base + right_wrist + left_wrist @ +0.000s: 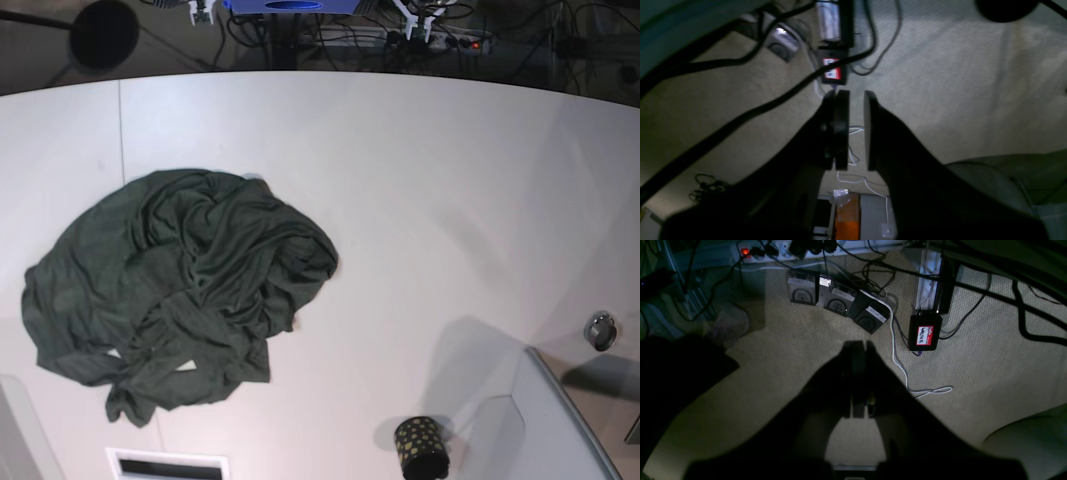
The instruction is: Layout the t-shirt on the table in an organized manner, then fold the t-shirt properly
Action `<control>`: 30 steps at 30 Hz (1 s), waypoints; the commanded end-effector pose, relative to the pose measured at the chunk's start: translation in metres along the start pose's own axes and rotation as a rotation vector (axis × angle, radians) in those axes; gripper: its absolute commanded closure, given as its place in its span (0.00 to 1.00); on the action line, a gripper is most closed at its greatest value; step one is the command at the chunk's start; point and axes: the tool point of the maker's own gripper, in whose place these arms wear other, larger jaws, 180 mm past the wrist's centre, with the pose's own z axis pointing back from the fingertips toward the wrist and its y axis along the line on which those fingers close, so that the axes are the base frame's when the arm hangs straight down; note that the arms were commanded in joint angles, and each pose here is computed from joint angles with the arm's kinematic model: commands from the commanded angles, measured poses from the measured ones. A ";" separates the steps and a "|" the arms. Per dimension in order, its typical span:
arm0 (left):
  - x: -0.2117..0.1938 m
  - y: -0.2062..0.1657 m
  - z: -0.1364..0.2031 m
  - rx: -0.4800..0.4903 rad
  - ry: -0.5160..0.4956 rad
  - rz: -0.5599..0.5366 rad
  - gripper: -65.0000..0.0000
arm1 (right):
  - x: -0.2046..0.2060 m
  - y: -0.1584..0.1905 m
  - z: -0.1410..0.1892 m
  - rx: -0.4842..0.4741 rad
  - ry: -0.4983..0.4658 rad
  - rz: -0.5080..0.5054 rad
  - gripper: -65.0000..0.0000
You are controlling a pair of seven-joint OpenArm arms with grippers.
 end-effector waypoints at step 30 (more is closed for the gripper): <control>-0.014 0.002 0.002 0.006 0.019 -0.002 1.00 | -0.012 -0.020 0.002 -0.034 0.021 0.007 0.99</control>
